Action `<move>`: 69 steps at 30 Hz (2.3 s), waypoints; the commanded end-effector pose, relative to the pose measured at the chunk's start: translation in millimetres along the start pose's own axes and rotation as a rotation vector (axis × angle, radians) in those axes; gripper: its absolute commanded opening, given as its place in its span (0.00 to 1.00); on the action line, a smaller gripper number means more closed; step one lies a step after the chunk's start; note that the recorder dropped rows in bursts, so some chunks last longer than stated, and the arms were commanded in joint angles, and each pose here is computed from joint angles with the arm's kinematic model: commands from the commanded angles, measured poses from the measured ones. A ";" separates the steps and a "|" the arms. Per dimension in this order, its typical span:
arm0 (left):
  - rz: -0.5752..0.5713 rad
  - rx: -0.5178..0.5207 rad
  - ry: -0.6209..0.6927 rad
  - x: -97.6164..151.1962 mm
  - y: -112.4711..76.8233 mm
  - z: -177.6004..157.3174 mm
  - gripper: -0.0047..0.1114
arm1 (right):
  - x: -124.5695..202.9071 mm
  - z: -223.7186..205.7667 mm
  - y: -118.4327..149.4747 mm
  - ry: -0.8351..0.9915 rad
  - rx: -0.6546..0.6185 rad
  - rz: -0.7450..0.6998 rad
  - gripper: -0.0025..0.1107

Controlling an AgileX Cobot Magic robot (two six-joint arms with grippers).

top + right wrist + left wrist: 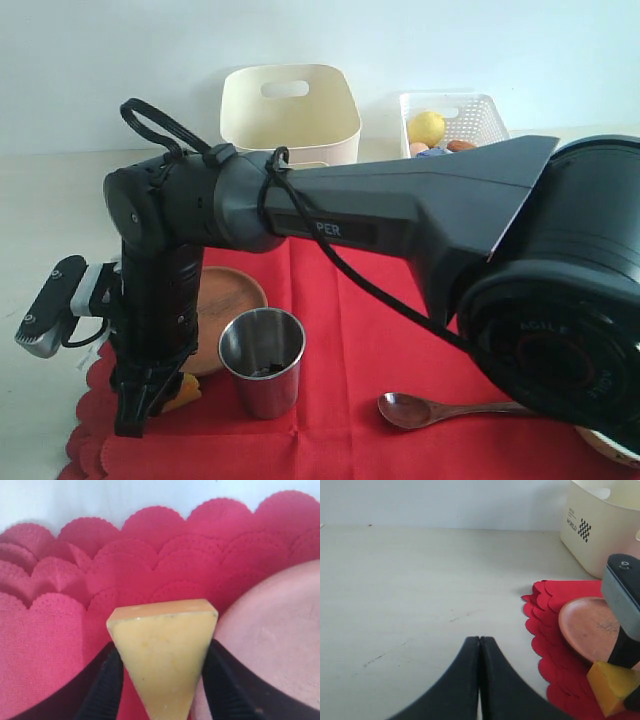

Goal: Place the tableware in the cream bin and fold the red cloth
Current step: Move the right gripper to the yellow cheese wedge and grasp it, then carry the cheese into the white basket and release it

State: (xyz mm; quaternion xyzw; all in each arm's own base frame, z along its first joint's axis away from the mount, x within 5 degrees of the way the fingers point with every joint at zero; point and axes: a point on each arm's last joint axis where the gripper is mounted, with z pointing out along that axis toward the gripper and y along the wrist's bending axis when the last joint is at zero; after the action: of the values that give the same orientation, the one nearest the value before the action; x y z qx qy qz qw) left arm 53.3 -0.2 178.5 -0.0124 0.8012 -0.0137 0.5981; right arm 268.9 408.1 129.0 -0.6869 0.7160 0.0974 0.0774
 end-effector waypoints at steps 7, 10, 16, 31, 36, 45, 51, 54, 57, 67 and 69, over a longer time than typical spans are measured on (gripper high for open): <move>-0.003 0.008 -0.024 -2.8 -0.6 -0.9 0.04 | -8.5 -49.3 4.8 -0.062 0.041 0.006 0.02; -0.003 0.008 -0.024 -2.8 -0.6 -0.9 0.04 | -10.0 -73.7 8.7 -0.087 0.053 0.016 0.02; -0.003 0.008 -0.024 -2.8 -0.6 -0.9 0.04 | -8.3 -118.8 6.4 -0.171 0.102 0.067 0.02; -0.003 0.008 -0.024 -2.8 -0.6 -0.9 0.04 | 130.3 -267.0 -86.9 -0.425 0.363 0.545 0.02; -0.003 0.008 -0.024 -2.8 -0.6 -0.9 0.04 | 201.2 -264.7 -132.9 -0.474 0.440 0.759 0.02; -0.003 0.008 -0.024 -2.8 -0.6 -0.9 0.04 | 286.8 -195.9 -222.2 -0.560 0.619 1.007 0.02; -0.003 0.008 -0.024 -2.8 -0.6 -0.9 0.04 | 308.1 -135.3 -263.8 -0.531 0.651 1.034 0.06; -0.003 0.008 -0.024 -2.8 -0.6 -0.9 0.04 | 308.9 -127.7 -271.4 -0.512 0.643 1.018 0.27; -0.003 0.008 -0.024 -2.8 -0.6 -0.9 0.04 | 309.1 -134.9 -272.0 -0.497 0.668 1.013 0.53; -0.003 0.008 -0.024 -2.8 -0.6 -0.9 0.04 | 295.2 -203.7 -241.4 -0.453 0.628 1.010 0.73; -0.003 0.008 -0.024 -2.8 -0.6 -0.9 0.04 | 291.9 -221.3 -230.4 -0.438 0.609 1.013 0.68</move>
State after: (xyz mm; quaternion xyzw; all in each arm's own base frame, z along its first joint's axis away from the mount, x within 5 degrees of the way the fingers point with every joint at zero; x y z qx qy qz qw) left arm 53.3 -0.2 178.5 -0.0124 0.8012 -0.0137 0.5981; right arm 504.2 65.4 234.4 -0.1727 0.9129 0.0522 0.3662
